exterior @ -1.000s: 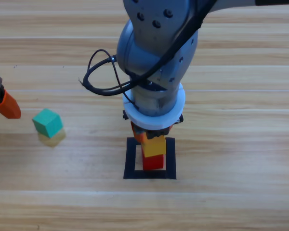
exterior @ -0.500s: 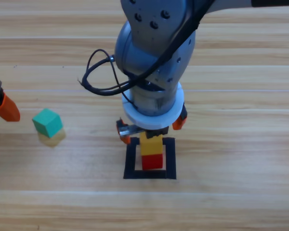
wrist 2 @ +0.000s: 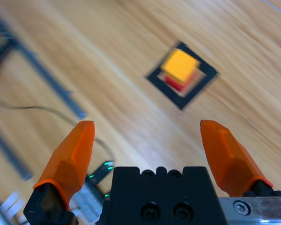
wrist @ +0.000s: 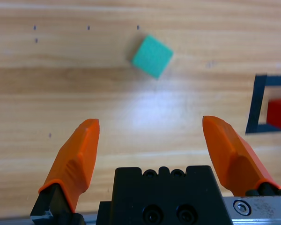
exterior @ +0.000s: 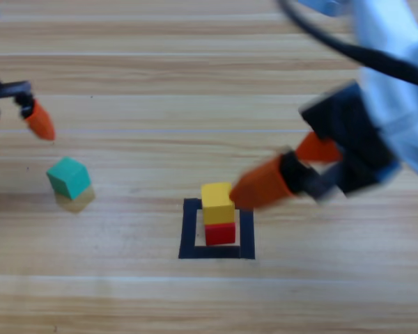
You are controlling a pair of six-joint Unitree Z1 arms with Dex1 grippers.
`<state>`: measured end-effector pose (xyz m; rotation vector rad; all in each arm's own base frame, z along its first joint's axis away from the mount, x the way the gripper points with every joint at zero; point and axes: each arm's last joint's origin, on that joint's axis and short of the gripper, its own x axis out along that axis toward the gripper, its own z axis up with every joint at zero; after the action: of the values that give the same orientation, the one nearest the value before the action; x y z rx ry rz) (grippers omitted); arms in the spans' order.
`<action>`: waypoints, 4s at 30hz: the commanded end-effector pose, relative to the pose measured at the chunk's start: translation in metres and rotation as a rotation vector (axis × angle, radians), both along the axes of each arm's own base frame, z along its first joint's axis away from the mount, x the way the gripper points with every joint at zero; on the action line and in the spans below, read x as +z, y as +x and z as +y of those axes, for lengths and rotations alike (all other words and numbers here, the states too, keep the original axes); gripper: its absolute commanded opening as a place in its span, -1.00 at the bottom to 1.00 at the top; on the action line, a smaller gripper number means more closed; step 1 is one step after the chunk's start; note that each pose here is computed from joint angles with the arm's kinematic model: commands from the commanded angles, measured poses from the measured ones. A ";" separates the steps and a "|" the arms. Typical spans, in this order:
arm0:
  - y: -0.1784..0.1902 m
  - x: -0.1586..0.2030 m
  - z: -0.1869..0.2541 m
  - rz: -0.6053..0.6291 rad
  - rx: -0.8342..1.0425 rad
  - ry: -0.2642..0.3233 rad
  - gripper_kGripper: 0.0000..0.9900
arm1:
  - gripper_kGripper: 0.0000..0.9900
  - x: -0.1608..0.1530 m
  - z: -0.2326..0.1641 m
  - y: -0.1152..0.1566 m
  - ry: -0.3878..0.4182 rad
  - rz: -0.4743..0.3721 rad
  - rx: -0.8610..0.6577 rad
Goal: Stack the blocks in the rectangular block: red at the bottom, yellow in the middle, green on top
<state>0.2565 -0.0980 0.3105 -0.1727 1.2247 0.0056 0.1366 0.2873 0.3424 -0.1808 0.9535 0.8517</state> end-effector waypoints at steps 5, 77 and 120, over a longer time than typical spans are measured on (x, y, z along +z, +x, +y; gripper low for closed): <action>0.070 -0.038 0.000 0.145 0.259 -0.064 0.89 | 1.00 -0.044 -0.064 0.011 0.066 -0.013 0.137; 0.119 -0.138 -0.039 0.336 0.991 -0.062 0.83 | 1.00 -0.057 -0.072 0.016 -0.059 -0.145 0.107; 0.139 -0.013 -0.051 0.202 0.276 0.024 -0.87 | 1.00 -0.054 -0.073 0.018 -0.049 -0.134 -0.003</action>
<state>0.3843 -0.1520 0.2661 -0.4214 1.4071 0.3997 0.1499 0.2225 0.2886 -0.3045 0.8629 0.8621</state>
